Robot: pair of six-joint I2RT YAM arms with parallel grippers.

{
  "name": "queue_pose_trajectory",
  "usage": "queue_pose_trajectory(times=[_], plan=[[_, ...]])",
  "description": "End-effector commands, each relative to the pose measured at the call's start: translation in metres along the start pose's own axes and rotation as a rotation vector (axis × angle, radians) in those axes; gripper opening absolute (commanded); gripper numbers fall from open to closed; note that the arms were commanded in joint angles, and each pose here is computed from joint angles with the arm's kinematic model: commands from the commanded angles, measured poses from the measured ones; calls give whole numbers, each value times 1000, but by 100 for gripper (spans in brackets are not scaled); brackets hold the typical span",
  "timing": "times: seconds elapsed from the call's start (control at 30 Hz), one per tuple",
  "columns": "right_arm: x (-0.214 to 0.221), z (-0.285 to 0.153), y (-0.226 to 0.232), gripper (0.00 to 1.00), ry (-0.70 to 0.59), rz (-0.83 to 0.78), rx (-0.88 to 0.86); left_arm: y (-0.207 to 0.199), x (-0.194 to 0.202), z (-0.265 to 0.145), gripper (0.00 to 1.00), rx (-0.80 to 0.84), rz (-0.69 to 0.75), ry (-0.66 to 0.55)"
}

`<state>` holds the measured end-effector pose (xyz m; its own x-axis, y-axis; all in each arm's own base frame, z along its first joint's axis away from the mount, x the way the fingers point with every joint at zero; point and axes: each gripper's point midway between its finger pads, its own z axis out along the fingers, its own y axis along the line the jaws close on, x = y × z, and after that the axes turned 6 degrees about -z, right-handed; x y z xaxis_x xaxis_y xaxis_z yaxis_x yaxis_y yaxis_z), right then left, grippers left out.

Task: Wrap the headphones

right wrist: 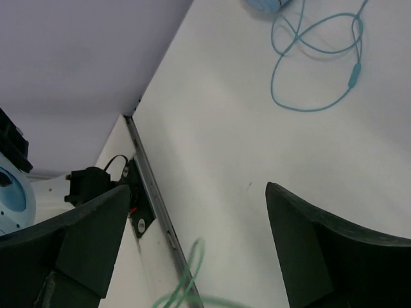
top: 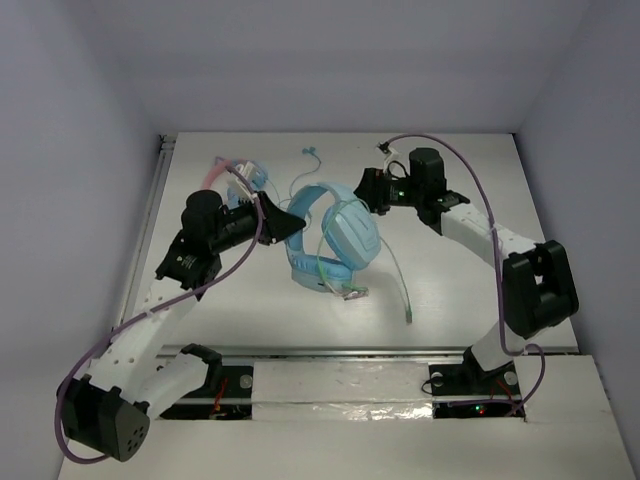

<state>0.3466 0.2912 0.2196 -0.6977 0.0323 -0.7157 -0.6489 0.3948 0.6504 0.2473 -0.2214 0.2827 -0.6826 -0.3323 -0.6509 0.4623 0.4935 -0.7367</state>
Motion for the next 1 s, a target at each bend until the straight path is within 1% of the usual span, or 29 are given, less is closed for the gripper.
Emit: queue_pose_trajectory(times=[0.0, 0.1, 0.13, 0.17, 0.23, 0.27, 0.3, 0.37, 0.43, 0.47, 0.5, 0.53, 0.6, 0.63, 0.67, 0.7, 0.73, 0.77, 0.83, 0.87, 0.9, 0.93, 0.97], plan=[[-31, -16, 42, 92, -97, -129, -113, -56, -49, -5, 0, 204, -55, -129], [-21, -13, 30, 88, -102, -108, -80, -67, -71, -5, 0, 213, -82, -190], [-19, -12, 23, 86, -118, -80, -53, -66, -78, -3, 0, 194, -96, -214], [-8, -12, 14, 85, -117, -53, -29, -65, -82, -3, 0, 180, -97, -227], [-10, -15, 11, 79, -158, -54, 4, -60, -92, -2, 0, 118, -91, -250], [-9, -16, 0, 75, -182, -36, 63, -59, -95, -3, 0, 100, -88, -255], [-13, -20, 1, 74, -202, -41, 81, -61, -96, -4, 0, 92, -89, -256], [-20, -25, -10, 71, -251, -9, 171, -62, -100, -6, 0, 89, -95, -269], [-24, -31, -13, 72, -284, 3, 216, -63, -105, -7, 0, 71, -102, -283], [-28, -35, -19, 72, -308, 13, 265, -63, -106, -7, 0, 65, -104, -286], [-21, -39, -23, 75, -309, 26, 288, -63, -108, -8, 0, 55, -108, -287], [-25, -47, -15, 76, -341, 17, 292, -62, -110, -9, 0, 44, -112, -294], [-26, -57, -17, 79, -382, 22, 335, -62, -113, -11, 0, 34, -114, -298], [-16, -61, -23, 79, -381, 43, 362, -62, -114, -11, 0, 29, -118, -299], [-20, -70, -24, 80, -424, 42, 403, -59, -116, -12, 0, 21, -120, -306], [-15, -74, -28, 81, -426, 54, 431, -60, -116, -13, 0, 19, -120, -305], [-6, -76, -35, 82, -421, 73, 460, -56, -119, -14, 0, 8, -126, -312], [-8, -84, -38, 82, -453, 75, 497, -56, -118, -13, 0, 10, -131, -308], [-3, -89, -40, 80, -462, 73, 518, -53, -122, -16, 0, 9, -148, -317], [7, -89, -40, 77, -443, 69, 503, -53, -121, -15, 0, 15, -153, -313], [0, -91, -26, 65, -479, 22, 447, -51, -123, -16, 0, 12, -156, -319], [2, -89, -18, 53, -475, -16, 405, -51, -123, -16, 0, 14, -164, -316], [9, -83, -7, 41, -435, -41, 330, -53, -124, -15, 0, 20, -164, -316]])
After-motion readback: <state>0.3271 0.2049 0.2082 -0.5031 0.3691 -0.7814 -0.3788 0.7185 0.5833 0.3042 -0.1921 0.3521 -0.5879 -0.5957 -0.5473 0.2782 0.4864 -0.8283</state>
